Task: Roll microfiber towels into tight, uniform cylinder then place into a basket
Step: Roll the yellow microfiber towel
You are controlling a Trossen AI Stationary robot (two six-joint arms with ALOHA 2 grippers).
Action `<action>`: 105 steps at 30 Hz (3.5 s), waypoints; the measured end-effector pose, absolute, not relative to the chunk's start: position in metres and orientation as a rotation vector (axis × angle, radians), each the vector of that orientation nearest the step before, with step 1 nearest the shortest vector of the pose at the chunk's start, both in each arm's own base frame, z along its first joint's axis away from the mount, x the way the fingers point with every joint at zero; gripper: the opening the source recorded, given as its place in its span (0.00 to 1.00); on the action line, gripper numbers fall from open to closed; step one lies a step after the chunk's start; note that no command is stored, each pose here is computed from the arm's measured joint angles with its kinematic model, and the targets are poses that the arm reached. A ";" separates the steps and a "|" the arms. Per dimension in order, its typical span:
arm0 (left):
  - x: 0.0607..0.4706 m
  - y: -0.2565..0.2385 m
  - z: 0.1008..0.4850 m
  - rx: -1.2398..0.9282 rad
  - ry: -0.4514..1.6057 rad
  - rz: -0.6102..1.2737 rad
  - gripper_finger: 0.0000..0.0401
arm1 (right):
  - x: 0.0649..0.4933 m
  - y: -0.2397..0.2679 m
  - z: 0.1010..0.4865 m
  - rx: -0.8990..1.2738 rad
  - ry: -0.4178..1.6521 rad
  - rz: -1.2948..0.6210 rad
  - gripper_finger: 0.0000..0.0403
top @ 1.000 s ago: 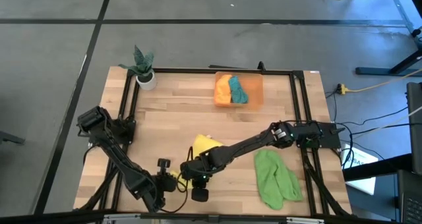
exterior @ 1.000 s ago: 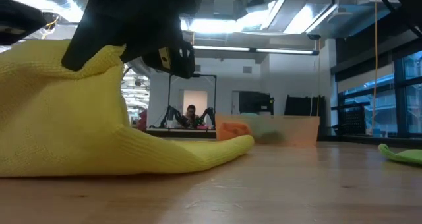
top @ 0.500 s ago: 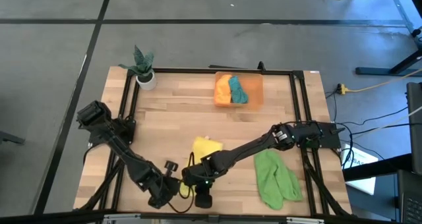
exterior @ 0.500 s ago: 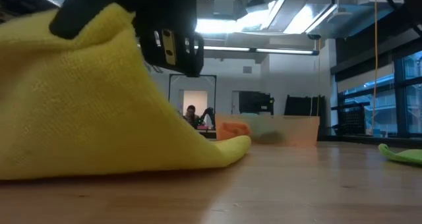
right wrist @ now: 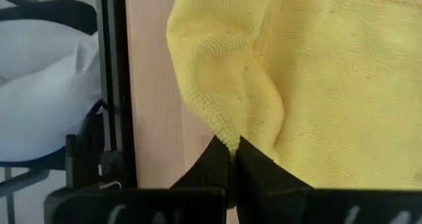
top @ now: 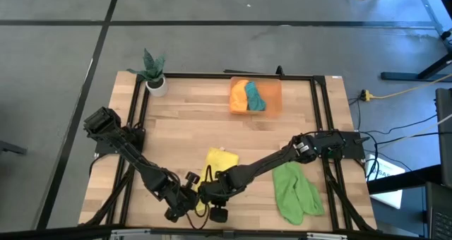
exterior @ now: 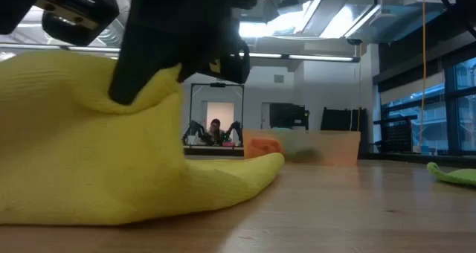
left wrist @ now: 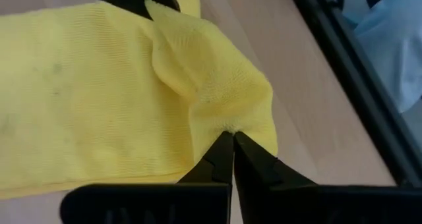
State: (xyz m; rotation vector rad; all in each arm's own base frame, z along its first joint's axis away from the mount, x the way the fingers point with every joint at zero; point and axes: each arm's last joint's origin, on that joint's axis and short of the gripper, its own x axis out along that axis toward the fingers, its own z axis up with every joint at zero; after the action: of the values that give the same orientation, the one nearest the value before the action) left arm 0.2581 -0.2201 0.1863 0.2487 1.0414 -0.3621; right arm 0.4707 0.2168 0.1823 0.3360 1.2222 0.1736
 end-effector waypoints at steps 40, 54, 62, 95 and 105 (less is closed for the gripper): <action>0.278 -0.209 0.192 0.278 0.912 -0.285 0.00 | 0.418 0.209 0.208 0.123 1.352 0.085 0.01; 0.269 -0.208 0.208 0.284 0.881 -0.297 0.00 | 0.419 0.191 0.191 0.208 1.332 0.132 0.02; 0.255 -0.205 0.226 0.239 0.886 -0.292 0.00 | 0.420 0.191 0.192 0.171 1.318 0.166 0.07; 0.211 -0.193 0.270 0.262 0.857 -0.294 0.00 | 0.428 0.124 0.151 0.480 1.468 0.243 0.05; 0.211 -0.193 0.269 0.264 0.858 -0.294 0.00 | 0.429 0.122 0.151 0.422 1.443 0.294 0.06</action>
State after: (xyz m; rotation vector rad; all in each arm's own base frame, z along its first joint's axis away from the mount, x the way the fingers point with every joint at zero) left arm 0.2109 -0.1926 0.2694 0.2637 0.8583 -0.2944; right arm 0.4294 0.1223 0.1512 0.4225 1.4431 0.2938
